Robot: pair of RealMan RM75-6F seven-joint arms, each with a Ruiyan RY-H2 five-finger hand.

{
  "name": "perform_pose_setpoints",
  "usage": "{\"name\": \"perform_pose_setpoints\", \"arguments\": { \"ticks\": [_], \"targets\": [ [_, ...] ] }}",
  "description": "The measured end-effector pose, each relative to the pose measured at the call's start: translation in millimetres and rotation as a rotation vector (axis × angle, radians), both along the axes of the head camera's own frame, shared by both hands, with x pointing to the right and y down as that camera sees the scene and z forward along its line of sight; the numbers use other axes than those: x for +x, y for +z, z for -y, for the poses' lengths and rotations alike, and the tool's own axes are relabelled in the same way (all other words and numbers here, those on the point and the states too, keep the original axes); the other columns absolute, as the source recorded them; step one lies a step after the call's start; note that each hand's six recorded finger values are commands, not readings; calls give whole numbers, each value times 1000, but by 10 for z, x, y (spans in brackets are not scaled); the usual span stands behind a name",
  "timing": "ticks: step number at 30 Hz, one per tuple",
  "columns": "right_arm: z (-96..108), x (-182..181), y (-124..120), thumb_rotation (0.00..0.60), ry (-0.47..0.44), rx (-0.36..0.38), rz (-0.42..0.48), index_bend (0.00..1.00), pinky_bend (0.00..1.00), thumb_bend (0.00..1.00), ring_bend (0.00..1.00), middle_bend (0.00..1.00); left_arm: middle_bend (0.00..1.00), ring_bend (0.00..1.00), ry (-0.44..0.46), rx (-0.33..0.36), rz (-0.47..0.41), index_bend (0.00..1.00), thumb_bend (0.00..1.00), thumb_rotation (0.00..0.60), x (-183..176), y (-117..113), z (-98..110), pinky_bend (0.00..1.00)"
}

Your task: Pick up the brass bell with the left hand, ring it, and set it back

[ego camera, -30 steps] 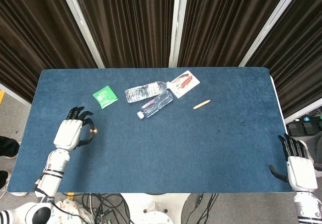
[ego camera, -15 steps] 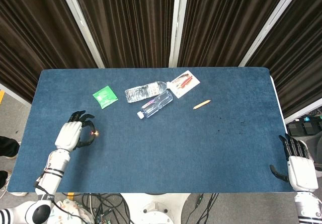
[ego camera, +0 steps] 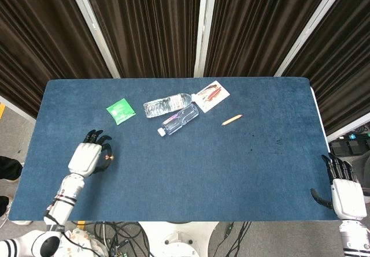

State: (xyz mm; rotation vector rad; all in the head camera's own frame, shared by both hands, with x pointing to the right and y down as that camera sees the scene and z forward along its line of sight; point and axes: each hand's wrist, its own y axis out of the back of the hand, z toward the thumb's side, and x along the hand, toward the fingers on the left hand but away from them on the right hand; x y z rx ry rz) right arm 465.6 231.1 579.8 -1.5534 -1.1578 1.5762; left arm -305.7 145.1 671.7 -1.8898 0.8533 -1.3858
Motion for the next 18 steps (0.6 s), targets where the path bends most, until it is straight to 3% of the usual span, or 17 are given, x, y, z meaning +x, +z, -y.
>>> {"name": "perform_pose_setpoints", "arguments": {
  "ticks": [9, 18],
  "targets": [
    [2, -10, 5, 600, -3, -5, 2, 0, 0, 157, 0, 0, 208, 49, 18, -37, 4, 690, 417, 600, 116, 323, -81, 30],
    [-3, -15, 21, 600, -3, -9, 4, 0, 0, 157, 0, 0, 207, 49, 12, -44, 18, 689, 413, 600, 98, 445, -88, 30]
  ]
}}
